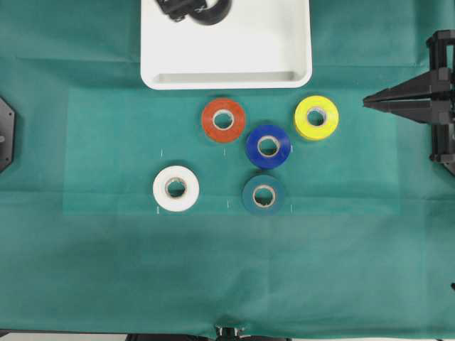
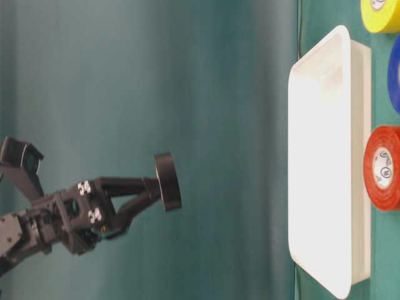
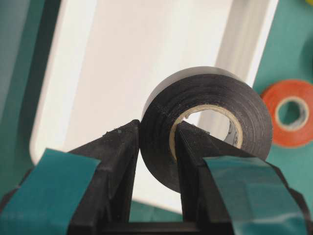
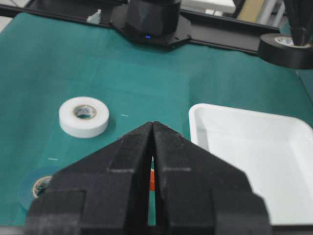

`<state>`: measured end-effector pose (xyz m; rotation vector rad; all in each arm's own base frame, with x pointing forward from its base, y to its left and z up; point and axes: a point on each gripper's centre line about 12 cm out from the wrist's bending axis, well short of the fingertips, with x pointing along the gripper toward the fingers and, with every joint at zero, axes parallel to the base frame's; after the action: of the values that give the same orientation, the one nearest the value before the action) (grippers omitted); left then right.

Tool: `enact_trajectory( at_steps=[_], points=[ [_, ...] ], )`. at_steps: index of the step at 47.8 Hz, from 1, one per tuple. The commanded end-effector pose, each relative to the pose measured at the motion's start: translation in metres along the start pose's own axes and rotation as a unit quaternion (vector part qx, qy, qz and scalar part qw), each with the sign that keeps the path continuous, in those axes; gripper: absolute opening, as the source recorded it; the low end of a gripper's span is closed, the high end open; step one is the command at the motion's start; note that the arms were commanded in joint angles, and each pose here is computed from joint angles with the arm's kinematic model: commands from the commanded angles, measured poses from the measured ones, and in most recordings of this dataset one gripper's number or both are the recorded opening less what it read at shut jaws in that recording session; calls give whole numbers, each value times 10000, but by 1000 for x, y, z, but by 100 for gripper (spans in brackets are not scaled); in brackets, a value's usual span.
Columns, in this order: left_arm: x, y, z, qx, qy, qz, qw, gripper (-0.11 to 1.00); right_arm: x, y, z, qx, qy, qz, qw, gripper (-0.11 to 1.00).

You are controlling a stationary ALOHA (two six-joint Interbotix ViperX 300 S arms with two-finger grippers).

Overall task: Pick up the tape from a random location and place it into the white case.
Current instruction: 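Carry the black roll with the left gripper over the white tray, then lower the black roll into the white tray with the left gripper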

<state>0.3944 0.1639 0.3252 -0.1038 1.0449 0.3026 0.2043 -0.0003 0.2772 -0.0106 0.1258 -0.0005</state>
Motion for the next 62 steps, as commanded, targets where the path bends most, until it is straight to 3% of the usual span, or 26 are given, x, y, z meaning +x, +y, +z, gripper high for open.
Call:
enact_trajectory(
  at_steps=[1,12,51,62],
  points=[
    [-9,1,12,25,-198,25,9998,19,2,0,10,0,-115,-1,9999,0],
    [-2,-3,17,194,-133,-9,9997,19,1,0,12,1,-138,-8,9999,0],
    [-1,-5,13,207,-35,-28,9998,19,1,0,12,-8,-138,-1,9999,0],
    [17,-6,6,209,102,-44,9997,19,2,0,11,1,-123,-8,9999,0]
  ],
)
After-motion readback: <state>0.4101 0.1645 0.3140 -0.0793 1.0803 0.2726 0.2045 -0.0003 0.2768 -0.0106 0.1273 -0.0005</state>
